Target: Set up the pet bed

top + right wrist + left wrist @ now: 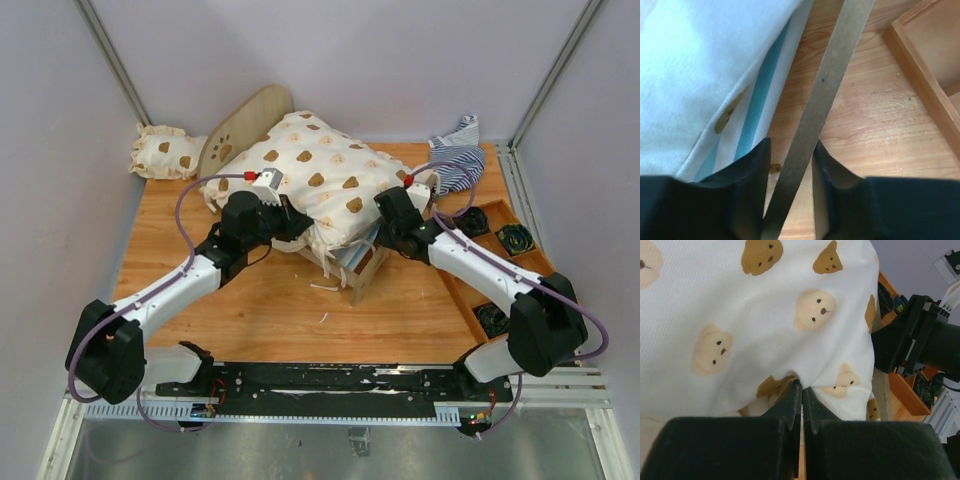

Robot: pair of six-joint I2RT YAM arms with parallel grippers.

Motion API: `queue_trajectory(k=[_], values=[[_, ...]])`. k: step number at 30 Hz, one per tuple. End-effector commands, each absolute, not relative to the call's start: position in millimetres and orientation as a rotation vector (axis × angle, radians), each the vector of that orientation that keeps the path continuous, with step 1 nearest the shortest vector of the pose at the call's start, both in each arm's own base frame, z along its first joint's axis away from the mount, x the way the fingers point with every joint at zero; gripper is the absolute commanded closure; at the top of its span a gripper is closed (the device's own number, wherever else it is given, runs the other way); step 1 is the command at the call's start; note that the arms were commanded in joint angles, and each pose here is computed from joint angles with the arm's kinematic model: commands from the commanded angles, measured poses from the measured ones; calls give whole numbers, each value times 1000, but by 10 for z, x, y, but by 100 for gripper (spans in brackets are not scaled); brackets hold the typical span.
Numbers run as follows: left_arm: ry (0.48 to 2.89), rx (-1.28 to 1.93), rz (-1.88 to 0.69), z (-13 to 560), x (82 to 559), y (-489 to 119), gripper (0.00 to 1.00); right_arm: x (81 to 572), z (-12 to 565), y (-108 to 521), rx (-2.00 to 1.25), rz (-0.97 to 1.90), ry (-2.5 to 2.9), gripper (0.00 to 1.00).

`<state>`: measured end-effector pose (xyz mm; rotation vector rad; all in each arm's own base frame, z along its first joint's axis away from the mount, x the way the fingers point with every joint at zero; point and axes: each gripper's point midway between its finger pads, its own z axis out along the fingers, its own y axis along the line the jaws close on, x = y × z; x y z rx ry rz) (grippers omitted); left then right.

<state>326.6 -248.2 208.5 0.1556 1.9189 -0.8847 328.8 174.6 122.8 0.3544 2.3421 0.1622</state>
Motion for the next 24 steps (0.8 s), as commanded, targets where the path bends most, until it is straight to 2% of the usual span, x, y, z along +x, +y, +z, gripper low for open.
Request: queue_trajectory(k=[1,3,7,9,13,18,24], values=[[1864,144,-901,2256,3250,-2432,100,3204,1154,1873,191,229,2434,82],[1860,146,-918,2314,3186,-2421,100,3110,1217,1978,27,303,2446,99],[1825,145,-958,2470,2986,-2372,100,2832,1351,2128,-264,396,2410,100],[1796,144,-970,2508,2901,-2351,100,2779,1388,2094,-284,395,2385,100],[1808,114,-973,2368,2903,-2342,100,2899,1474,2002,-175,338,2336,100],[1853,127,-1019,2160,2956,-2476,100,3275,1661,2035,71,316,2230,100],[1787,216,-1006,2343,3121,-2599,100,3657,1686,1921,358,217,2171,100]])
